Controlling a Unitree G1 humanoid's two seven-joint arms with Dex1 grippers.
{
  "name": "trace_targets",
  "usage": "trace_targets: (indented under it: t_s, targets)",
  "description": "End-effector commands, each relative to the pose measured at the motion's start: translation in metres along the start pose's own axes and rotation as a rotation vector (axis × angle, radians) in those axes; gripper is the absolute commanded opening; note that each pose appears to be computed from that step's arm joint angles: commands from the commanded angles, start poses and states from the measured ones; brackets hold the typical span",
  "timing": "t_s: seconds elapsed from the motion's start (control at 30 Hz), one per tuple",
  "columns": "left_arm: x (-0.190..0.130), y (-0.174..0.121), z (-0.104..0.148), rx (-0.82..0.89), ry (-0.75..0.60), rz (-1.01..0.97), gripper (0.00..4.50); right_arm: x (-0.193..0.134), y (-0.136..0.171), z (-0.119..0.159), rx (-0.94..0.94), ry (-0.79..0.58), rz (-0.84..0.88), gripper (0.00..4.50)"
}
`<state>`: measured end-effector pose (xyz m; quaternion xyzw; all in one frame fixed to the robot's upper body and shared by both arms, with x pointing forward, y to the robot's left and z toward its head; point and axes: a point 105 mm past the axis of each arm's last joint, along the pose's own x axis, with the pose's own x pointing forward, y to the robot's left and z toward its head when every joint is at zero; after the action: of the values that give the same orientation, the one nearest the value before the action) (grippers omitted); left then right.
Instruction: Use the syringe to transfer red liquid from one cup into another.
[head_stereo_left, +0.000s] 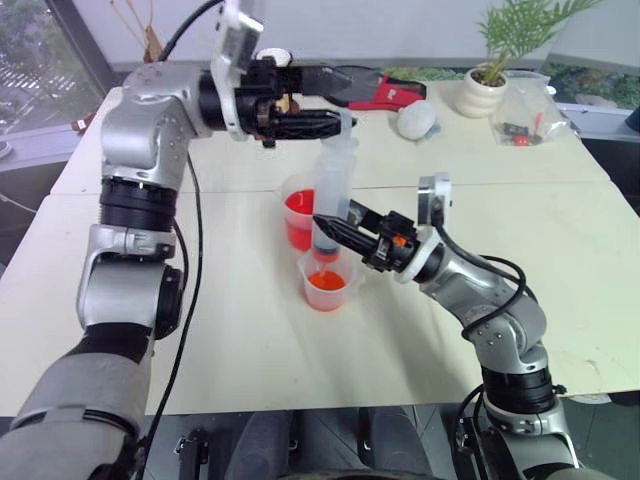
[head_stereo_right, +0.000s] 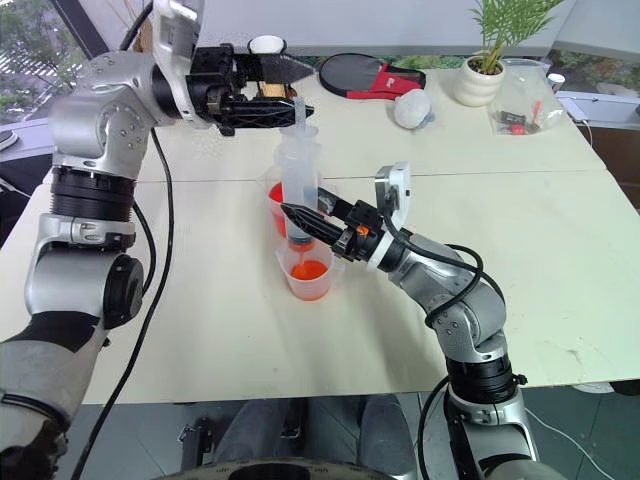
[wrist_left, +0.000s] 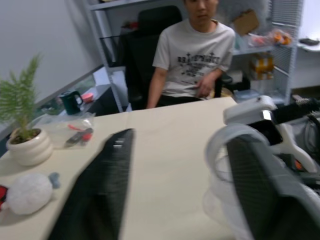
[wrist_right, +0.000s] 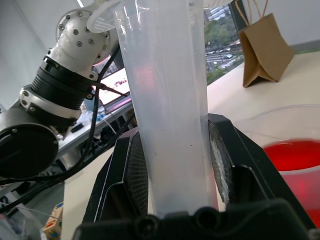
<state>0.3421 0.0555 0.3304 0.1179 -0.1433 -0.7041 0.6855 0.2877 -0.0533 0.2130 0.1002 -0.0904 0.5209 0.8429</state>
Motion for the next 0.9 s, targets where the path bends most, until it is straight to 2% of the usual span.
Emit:
trace_targets:
  t_s: [0.03, 0.07, 0.1, 0.3, 0.53, 0.9]
  targets:
    - [0.002, -0.002, 0.017, 0.052, -0.035, -0.011, 0.57, 0.001, 0.009, 0.007, -0.036, -0.023, 0.041, 1.38]
    - [0.002, -0.004, 0.018, 0.045, -0.037, -0.019, 0.21, 0.0, 0.009, 0.007, -0.039, -0.022, 0.042, 1.38]
    - [0.002, -0.005, 0.018, 0.04, -0.037, -0.024, 0.09, 0.0, 0.009, 0.008, -0.041, -0.021, 0.042, 1.38]
    - [0.001, -0.015, 0.005, 0.003, 0.0, -0.055, 0.09, -0.002, 0.006, 0.015, -0.068, -0.031, 0.029, 1.38]
    - [0.005, -0.033, -0.034, -0.011, 0.112, -0.076, 0.09, -0.003, 0.002, 0.035, -0.129, -0.057, 0.024, 1.38]
    - [0.01, -0.041, -0.049, -0.021, 0.126, -0.081, 0.09, -0.002, 0.002, 0.052, -0.169, -0.077, 0.031, 1.38]
